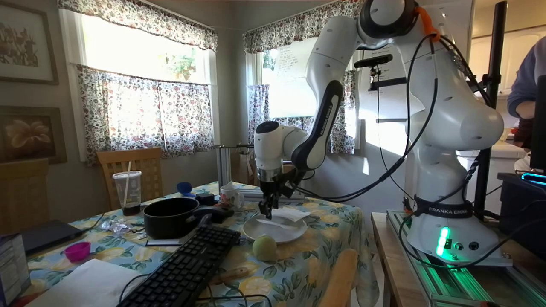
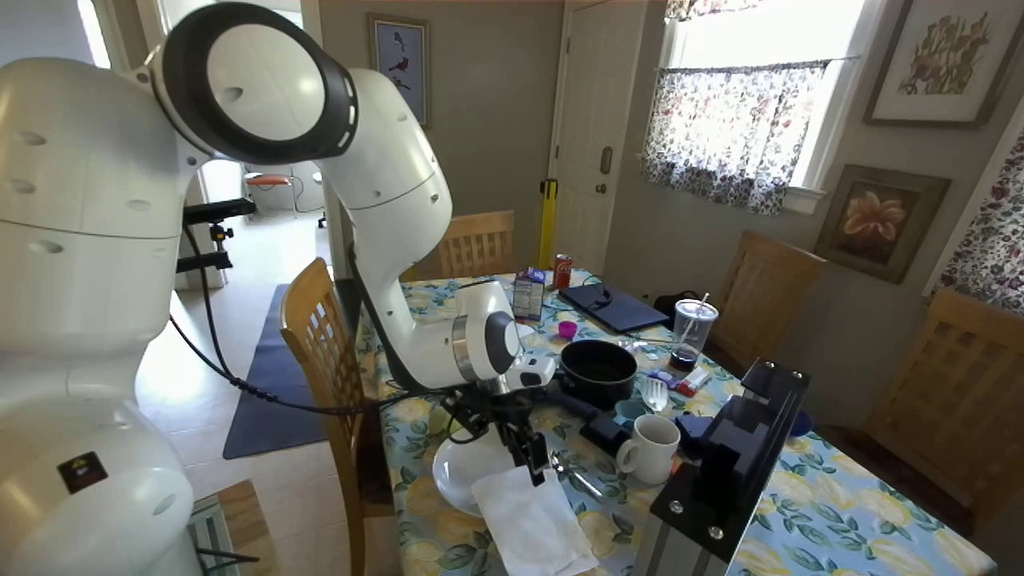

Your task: Use the paper towel to wipe the keyboard

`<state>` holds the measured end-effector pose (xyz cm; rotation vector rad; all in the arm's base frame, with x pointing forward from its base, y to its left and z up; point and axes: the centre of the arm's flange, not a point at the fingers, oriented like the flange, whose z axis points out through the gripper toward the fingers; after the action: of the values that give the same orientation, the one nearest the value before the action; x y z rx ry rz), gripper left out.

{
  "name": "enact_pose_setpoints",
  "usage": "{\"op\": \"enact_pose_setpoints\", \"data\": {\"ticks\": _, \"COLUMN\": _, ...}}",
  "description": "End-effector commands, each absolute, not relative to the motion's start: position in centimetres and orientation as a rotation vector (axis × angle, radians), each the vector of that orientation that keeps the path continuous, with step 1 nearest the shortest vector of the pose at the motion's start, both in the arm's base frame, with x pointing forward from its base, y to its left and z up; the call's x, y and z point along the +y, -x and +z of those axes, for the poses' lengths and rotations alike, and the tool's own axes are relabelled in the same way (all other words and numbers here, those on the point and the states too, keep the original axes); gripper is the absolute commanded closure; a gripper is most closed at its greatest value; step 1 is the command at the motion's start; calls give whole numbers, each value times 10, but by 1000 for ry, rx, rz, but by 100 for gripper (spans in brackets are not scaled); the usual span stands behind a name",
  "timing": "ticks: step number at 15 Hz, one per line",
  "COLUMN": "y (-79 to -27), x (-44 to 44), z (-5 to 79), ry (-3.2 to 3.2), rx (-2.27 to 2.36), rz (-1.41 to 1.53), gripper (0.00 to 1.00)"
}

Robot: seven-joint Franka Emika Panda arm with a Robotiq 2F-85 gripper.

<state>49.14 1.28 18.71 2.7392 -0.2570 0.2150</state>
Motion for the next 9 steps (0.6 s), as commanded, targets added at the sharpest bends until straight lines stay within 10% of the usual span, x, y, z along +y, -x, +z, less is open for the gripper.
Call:
{"op": "enact_pose_setpoints", "data": {"ticks": 1, "y": -492, "x": 13, "z": 189, "ry": -2720, "rx": -269, "rz": 227, "gripper": 57}}
{"op": "enact_pose_setpoints", "data": {"ticks": 9, "y": -489, "x": 16, "z": 192, "ry": -2733, "rx": -272, "rz": 238, "gripper": 73}}
